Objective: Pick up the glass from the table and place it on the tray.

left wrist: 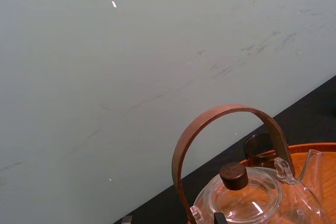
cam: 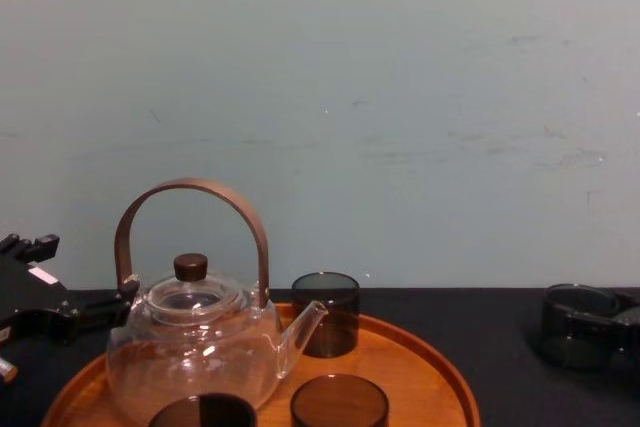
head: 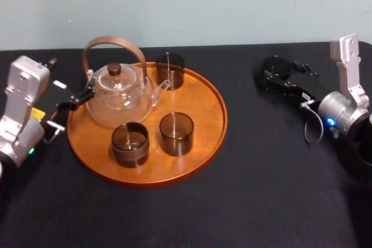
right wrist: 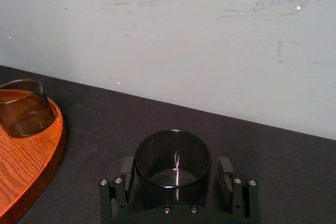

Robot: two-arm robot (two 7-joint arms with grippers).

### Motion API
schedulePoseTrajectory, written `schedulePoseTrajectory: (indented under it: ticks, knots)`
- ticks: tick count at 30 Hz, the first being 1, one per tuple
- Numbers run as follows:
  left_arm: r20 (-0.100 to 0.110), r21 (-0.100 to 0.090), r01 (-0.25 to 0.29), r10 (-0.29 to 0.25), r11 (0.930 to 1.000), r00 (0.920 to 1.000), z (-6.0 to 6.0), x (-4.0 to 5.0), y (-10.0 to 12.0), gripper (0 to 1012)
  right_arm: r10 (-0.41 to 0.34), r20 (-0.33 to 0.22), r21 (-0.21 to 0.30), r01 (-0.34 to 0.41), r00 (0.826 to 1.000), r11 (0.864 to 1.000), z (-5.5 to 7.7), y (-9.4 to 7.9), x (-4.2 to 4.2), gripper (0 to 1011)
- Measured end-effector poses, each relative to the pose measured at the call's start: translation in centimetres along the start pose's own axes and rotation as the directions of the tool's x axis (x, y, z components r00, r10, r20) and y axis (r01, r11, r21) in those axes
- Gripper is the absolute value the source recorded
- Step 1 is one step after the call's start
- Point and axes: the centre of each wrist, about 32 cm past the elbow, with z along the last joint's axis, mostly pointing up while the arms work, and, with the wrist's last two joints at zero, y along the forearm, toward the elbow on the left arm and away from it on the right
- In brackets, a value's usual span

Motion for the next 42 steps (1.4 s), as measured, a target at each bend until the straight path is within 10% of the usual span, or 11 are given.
schedulePoseTrajectory:
  ticks: [42]
  knots:
    - [0.0,0.0,0.0,0.0,1.0,1.0,0.0,0.0,0.0,1009,0.024,-0.008,-0.033,-0.024,1.0,0.999,-0.2,1.3,-0.14,904]
